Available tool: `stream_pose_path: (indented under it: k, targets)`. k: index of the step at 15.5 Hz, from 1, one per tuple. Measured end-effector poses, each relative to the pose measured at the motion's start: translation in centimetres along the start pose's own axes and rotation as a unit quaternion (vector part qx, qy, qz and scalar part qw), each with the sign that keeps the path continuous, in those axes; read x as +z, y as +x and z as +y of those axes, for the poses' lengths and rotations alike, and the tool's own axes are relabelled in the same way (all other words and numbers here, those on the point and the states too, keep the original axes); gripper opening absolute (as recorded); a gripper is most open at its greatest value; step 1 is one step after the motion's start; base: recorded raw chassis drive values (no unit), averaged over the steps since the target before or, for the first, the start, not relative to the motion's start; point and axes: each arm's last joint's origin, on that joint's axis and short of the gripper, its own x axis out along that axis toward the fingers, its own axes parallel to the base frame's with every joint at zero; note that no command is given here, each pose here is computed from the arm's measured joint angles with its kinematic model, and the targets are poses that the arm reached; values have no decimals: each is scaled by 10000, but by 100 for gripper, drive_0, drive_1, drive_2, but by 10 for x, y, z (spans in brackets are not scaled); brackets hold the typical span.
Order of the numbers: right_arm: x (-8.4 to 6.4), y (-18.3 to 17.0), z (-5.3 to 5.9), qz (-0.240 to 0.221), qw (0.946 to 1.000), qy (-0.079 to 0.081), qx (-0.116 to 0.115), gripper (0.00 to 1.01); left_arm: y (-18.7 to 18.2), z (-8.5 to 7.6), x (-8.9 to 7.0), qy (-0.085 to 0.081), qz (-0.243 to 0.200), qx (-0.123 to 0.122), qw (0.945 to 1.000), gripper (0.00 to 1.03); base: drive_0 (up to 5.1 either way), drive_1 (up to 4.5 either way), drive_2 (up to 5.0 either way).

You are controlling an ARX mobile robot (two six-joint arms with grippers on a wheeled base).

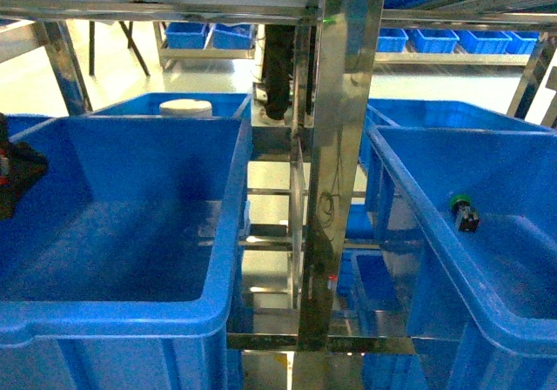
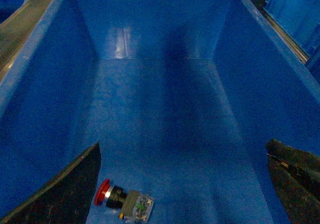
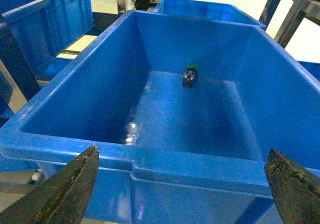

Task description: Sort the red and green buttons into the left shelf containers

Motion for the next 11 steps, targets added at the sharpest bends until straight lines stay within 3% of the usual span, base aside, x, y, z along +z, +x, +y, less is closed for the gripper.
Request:
stream_pose_path:
  k: [2,3,4,5,6,7,8,9,10,11]
  targets:
    - [0,0,0,0,10000,0,0,98,-36,5,-14,-78,-42,350,9993,98,0,0,0]
    - [0,0,0,0,10000,0,0,98,-54,9,-20,-197,-166,536,9982,98,0,0,0]
    - [0,0,0,0,10000,0,0,98,-73,9,-19,-401,-627,529,9958,98,0,0,0]
    - [0,0,0,0,10000,0,0,98,-94,3,-11,-583,-1368,413,9880,98,0,0,0]
    - [0,0,0,0,10000,0,0,98,-107,0,-5,-643,-1801,240,9813,98,0,0,0]
    - [0,0,0,0,10000,0,0,98,-109,0,-4,-692,-1856,255,9799,98,0,0,0]
    - [0,0,0,0,10000,0,0,98,-105,1,-7,-713,-1673,307,9828,98,0,0,0]
    - [1,0,1,-637,9978,9,-195,90,-101,2,-10,-717,-1563,316,9846,98,0,0,0]
    - [6,-4,4,-1180,9926,106,-271,77,-102,1,-12,-462,-2143,40,9757,89,0,0,0]
    - [14,-9,6,-1577,9870,137,-286,64,-104,0,-21,-123,-2478,-60,9687,76,0,0,0]
